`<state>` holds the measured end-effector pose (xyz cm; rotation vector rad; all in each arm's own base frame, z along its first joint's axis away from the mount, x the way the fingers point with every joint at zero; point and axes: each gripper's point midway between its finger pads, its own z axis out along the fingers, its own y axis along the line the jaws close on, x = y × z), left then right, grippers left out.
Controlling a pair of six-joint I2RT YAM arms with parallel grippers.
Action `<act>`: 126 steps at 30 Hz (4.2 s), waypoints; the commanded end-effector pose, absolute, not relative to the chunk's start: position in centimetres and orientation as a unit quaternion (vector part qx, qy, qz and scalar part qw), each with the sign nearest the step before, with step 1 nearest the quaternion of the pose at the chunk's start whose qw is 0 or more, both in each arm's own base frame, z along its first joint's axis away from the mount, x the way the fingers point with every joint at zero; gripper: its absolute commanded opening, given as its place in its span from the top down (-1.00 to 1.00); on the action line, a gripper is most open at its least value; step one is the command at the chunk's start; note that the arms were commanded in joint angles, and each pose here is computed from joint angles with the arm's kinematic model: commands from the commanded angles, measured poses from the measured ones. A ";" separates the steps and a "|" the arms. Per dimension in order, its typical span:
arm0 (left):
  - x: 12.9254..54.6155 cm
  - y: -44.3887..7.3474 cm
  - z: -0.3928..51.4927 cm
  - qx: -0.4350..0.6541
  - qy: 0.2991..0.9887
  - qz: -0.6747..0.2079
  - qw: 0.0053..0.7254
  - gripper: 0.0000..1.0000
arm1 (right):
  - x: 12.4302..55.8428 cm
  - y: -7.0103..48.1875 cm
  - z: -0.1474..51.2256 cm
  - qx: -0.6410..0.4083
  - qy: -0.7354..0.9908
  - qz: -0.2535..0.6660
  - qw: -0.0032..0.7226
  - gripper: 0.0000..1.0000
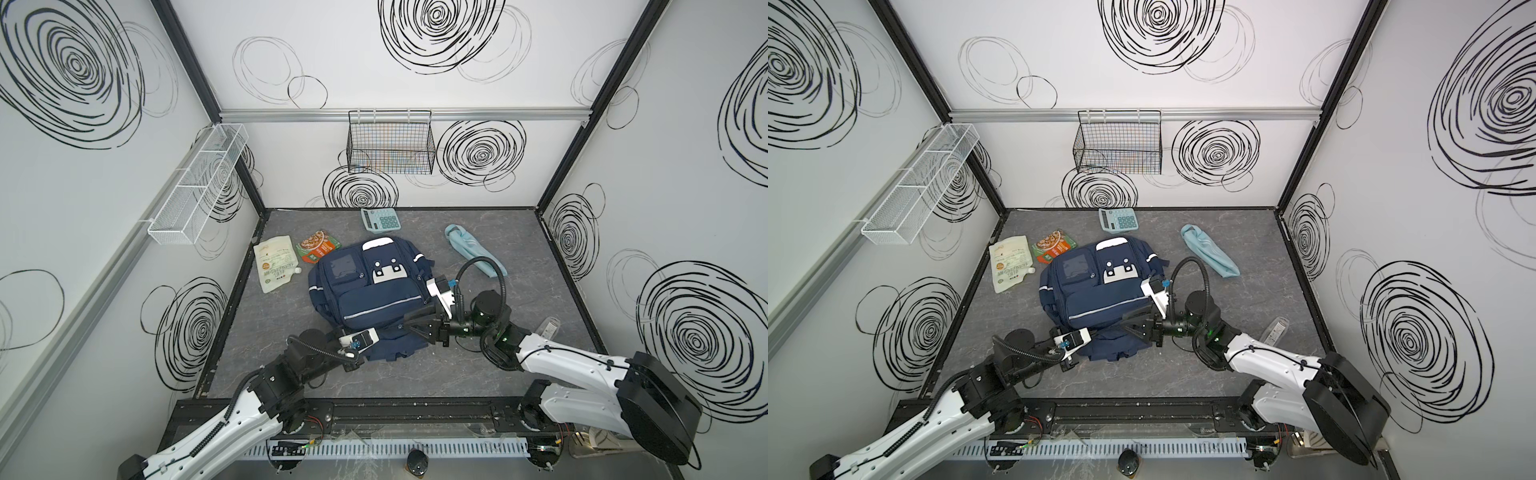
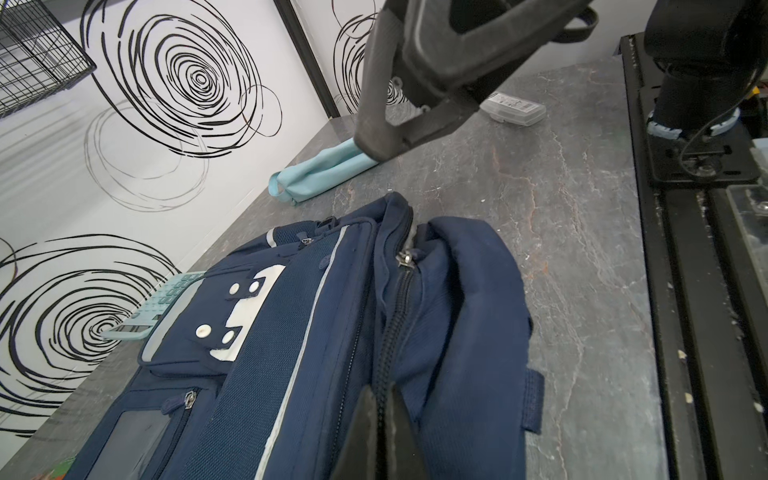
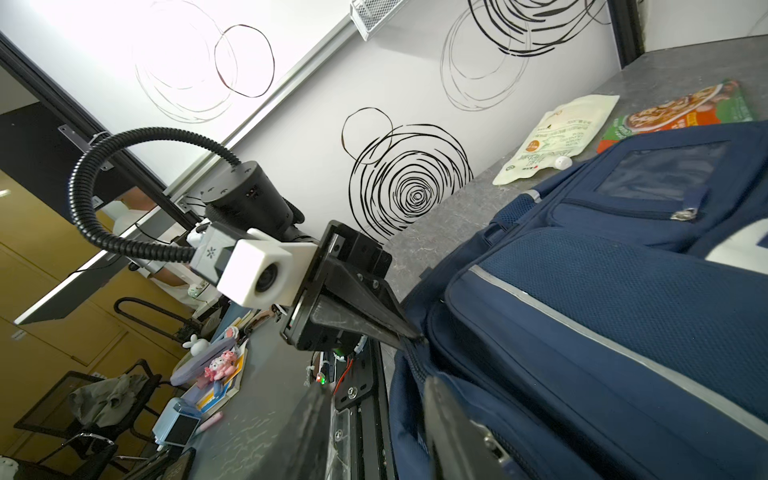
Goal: Pack the student bag
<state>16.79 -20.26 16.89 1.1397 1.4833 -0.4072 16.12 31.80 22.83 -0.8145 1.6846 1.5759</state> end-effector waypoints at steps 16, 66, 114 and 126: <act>17.0 -20.9 20.8 0.463 0.593 -0.192 0.630 1.00 | 17.5 29.8 16.6 -0.254 0.722 0.575 0.291 -0.06; 16.7 -21.2 20.7 0.467 0.587 -0.205 0.629 1.00 | 16.2 33.6 18.5 -0.310 0.666 0.623 0.267 0.22; 16.8 -21.1 20.5 0.466 0.590 -0.203 0.628 1.00 | 19.5 32.2 13.8 -0.387 0.725 0.470 0.322 0.03; 16.8 -21.1 20.5 0.466 0.588 -0.202 0.630 1.00 | 16.4 32.4 14.5 -0.440 0.674 0.525 0.277 0.35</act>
